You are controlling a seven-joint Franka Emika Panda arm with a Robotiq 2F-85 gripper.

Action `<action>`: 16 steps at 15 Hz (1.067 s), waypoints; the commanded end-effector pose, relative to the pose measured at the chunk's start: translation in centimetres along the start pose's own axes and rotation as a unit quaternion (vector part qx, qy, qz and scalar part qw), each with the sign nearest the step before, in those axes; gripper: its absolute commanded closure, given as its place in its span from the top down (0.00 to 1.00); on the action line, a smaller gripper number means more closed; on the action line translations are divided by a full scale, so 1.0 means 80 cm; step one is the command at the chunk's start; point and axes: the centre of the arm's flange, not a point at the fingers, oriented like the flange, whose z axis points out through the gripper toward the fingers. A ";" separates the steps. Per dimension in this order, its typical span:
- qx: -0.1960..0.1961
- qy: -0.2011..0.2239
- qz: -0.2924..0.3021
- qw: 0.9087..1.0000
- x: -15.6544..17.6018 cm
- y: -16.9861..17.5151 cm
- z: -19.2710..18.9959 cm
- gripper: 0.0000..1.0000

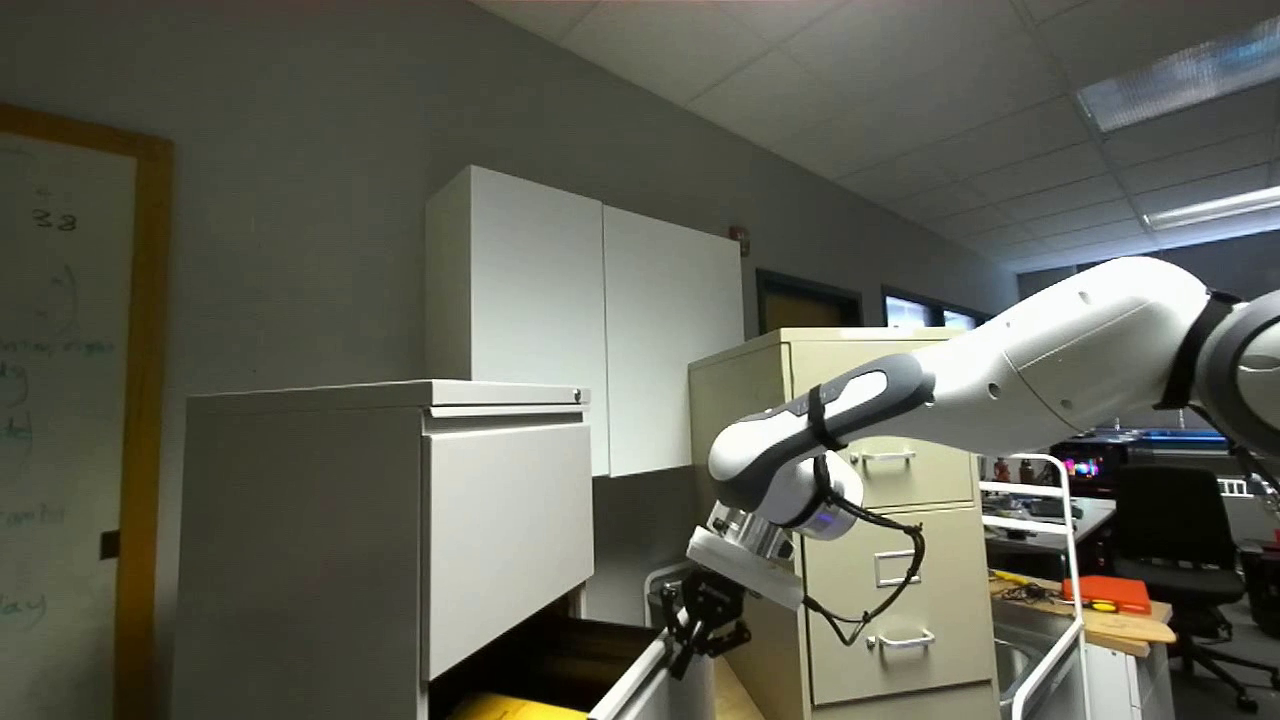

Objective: Close the drawer on the left filing cabinet

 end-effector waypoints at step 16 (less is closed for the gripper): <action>0.010 -0.060 -0.011 0.998 0.156 -0.160 0.027 0.00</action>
